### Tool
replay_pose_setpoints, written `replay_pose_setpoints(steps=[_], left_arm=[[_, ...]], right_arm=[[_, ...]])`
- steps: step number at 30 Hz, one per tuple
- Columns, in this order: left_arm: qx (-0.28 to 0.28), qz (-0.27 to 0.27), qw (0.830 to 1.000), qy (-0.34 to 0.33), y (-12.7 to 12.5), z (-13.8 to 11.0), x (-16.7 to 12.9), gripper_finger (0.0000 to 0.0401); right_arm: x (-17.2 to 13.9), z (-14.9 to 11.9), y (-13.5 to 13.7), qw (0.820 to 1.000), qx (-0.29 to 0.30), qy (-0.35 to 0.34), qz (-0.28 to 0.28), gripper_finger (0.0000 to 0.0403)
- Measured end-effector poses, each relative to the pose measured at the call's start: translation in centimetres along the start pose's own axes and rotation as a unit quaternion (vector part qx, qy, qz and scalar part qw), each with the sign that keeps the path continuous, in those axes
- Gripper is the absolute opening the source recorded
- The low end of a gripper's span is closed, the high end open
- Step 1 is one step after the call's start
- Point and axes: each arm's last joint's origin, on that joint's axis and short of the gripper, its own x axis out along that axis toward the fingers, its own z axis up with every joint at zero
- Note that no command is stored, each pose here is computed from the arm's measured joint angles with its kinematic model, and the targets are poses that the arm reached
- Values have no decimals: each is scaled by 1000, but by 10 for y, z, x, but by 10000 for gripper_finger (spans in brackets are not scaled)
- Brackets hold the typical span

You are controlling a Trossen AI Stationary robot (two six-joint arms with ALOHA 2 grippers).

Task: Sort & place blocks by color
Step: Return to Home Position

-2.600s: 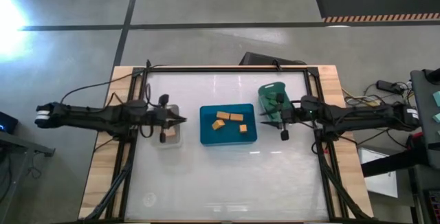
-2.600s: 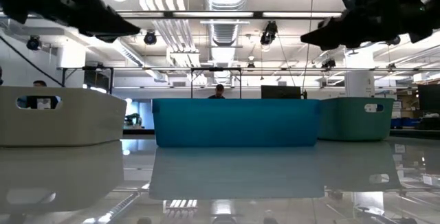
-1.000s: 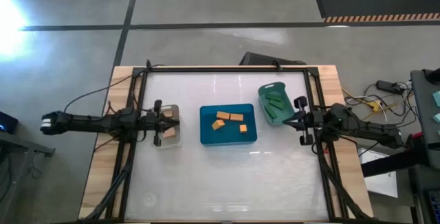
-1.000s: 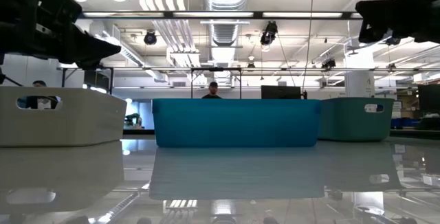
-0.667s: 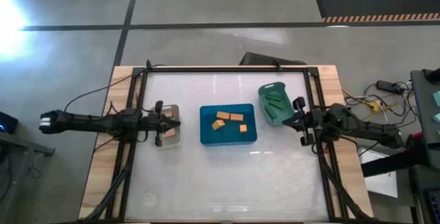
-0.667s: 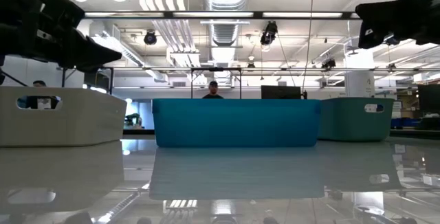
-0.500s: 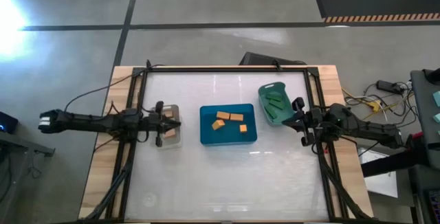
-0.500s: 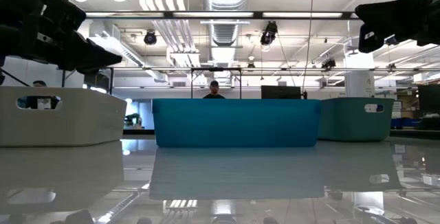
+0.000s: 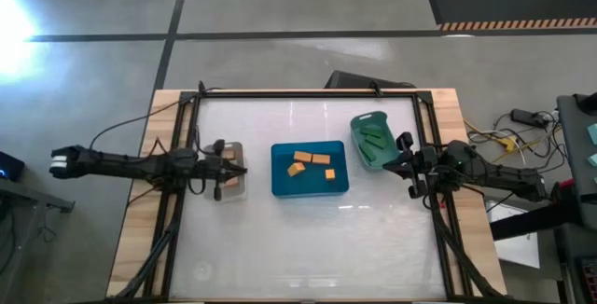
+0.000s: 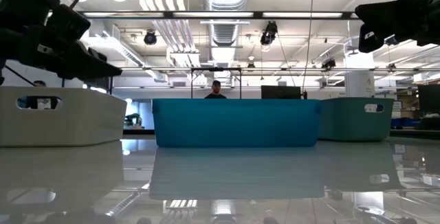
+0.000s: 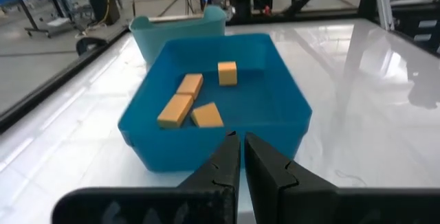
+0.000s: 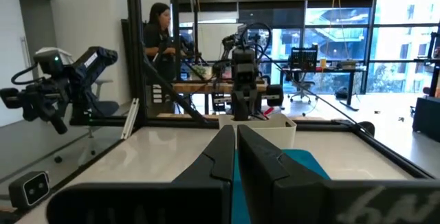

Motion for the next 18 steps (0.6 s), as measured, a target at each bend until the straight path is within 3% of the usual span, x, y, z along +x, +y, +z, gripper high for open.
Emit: replay_pose_setpoints(steps=[18], left_arm=[[2,-3,999,51,-1,-10,6,6]], right_arm=[[0,0,0,1000,0,0,0,9]])
